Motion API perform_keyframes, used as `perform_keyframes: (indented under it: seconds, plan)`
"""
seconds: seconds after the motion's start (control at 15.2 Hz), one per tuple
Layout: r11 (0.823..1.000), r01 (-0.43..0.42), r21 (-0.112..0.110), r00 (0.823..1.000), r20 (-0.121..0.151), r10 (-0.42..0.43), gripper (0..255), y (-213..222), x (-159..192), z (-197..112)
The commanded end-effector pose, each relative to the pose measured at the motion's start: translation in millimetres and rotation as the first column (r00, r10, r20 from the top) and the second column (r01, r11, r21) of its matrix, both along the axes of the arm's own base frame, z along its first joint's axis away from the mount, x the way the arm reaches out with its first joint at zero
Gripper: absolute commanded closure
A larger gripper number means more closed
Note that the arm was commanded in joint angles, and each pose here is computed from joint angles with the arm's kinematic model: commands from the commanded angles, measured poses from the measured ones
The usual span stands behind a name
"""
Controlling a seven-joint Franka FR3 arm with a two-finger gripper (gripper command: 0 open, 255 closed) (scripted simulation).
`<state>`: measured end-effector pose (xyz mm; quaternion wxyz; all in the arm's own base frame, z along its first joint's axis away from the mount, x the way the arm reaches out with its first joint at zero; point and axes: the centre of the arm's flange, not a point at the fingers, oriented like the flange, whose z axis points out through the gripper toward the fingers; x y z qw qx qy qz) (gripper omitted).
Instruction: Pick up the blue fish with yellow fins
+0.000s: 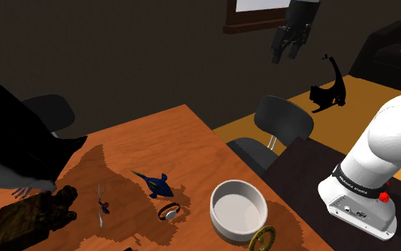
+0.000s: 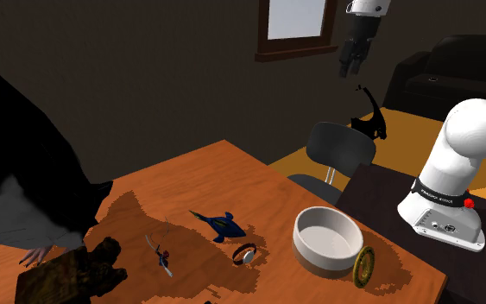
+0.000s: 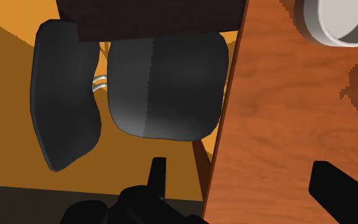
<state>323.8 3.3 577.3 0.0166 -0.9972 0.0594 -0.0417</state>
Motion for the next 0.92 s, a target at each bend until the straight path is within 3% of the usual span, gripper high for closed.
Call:
perform_keyframes:
  seconds: [0.0, 0.86]
  plan:
    - [1.000, 0.000, 0.000, 1.000, 0.000, 0.000, 0, 0.0, 0.0, 0.0]
    - [0.993, -0.106, -0.057, 0.994, 0.008, 0.107, 0, 140.5, 66.7, -83.8]
